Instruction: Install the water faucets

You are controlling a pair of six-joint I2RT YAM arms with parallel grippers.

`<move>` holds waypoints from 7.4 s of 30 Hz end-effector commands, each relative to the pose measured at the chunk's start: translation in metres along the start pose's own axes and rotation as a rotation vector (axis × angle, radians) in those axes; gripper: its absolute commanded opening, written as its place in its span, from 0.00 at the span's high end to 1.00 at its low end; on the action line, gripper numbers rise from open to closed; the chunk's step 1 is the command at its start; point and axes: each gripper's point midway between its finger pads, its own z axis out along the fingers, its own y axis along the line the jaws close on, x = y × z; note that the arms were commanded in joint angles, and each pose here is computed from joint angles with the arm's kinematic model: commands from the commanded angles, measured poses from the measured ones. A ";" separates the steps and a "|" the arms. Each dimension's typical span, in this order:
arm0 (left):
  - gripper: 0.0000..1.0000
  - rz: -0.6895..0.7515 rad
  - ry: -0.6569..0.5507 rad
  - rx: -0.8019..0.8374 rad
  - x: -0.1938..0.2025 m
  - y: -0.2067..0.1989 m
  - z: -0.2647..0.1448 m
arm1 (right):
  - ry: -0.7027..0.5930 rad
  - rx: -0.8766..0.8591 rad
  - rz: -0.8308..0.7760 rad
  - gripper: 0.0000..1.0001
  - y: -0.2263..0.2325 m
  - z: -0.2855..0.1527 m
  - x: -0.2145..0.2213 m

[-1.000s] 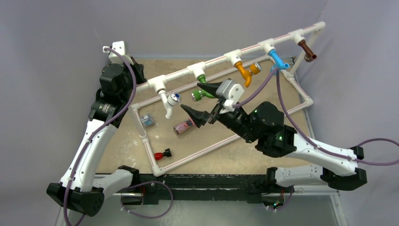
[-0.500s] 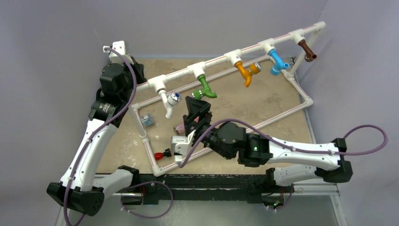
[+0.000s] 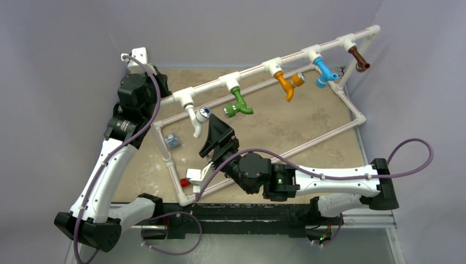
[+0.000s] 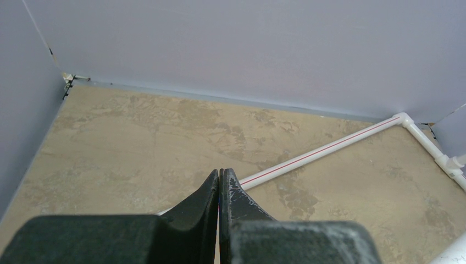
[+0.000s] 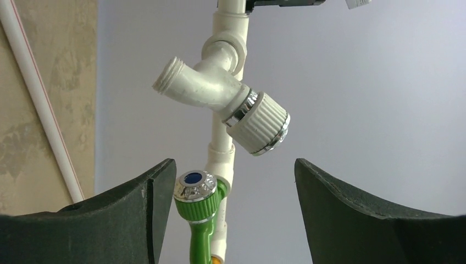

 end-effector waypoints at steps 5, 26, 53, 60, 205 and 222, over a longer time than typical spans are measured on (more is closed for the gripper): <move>1.00 0.164 0.391 0.031 0.110 0.002 -0.009 | 0.012 0.107 -0.022 0.20 -0.059 -0.001 -0.011; 1.00 0.160 0.370 0.052 0.105 0.000 -0.017 | 0.011 -0.011 -0.065 0.18 -0.016 0.027 -0.026; 1.00 0.158 0.374 0.058 0.108 -0.002 -0.015 | 0.123 0.006 0.034 0.30 -0.002 0.050 0.009; 1.00 0.157 0.370 0.061 0.107 -0.002 -0.016 | 0.173 0.022 0.143 0.56 -0.002 0.053 0.020; 1.00 0.170 0.398 0.067 0.114 -0.006 -0.012 | 0.067 -0.024 -0.013 0.73 0.002 0.038 -0.040; 1.00 0.170 0.395 0.070 0.111 -0.007 -0.013 | 0.026 0.263 0.983 1.00 -0.045 0.039 -0.041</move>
